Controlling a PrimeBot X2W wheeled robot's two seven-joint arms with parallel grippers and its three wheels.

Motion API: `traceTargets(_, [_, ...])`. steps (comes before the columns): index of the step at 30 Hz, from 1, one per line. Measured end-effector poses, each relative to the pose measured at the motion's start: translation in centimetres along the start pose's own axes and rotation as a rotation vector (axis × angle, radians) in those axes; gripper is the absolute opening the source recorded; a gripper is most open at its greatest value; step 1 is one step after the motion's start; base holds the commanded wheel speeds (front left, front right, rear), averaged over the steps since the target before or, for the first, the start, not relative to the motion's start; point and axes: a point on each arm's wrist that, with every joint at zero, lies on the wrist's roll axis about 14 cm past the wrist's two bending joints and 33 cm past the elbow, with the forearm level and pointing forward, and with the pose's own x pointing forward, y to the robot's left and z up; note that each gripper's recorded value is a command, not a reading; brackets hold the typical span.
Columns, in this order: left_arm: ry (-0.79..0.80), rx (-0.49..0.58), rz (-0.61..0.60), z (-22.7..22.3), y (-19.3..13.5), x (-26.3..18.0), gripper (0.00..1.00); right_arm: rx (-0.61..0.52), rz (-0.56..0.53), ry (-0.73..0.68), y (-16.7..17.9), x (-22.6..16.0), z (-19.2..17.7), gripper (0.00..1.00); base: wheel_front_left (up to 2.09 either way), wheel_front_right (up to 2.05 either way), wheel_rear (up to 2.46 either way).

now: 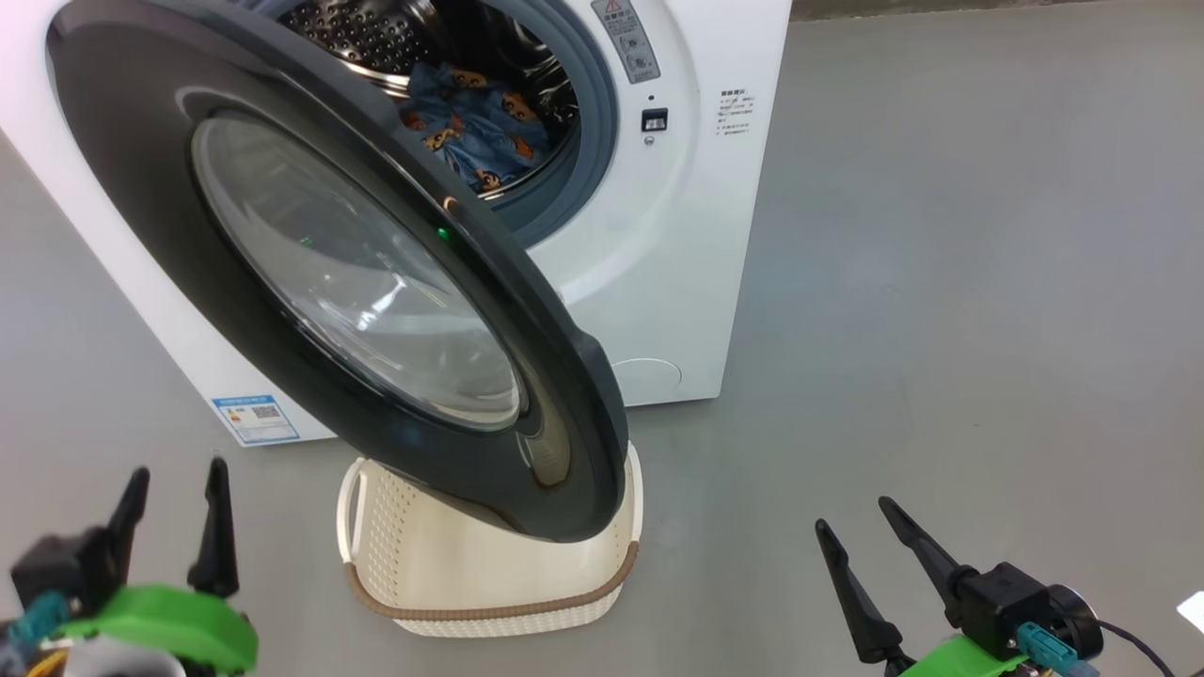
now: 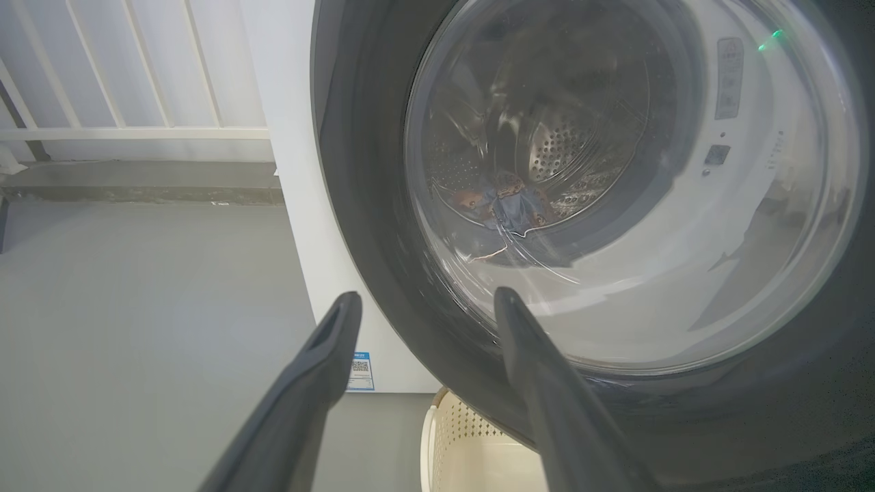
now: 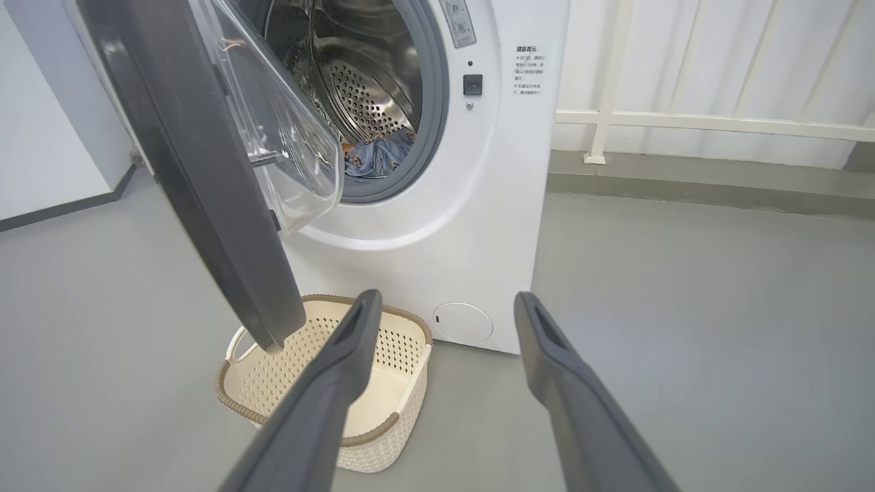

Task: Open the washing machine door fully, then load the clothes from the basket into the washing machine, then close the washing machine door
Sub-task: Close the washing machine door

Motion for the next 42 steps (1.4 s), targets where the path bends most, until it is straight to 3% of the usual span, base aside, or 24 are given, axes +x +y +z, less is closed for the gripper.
traceTargets(18, [-0.004,-0.002,0.058,-1.6,0.6,-3.7,1.0,0.006,-0.055,0.002,-1.5,-0.9,-0.1,1.0,0.0,0.0,0.0])
traceTargets(42, [0.005,-0.003,0.082,-2.2,1.5,-4.0,1.0,0.011,-0.068,0.027,-1.6,-1.2,-0.9,1.0,0.0,0.0,0.0])
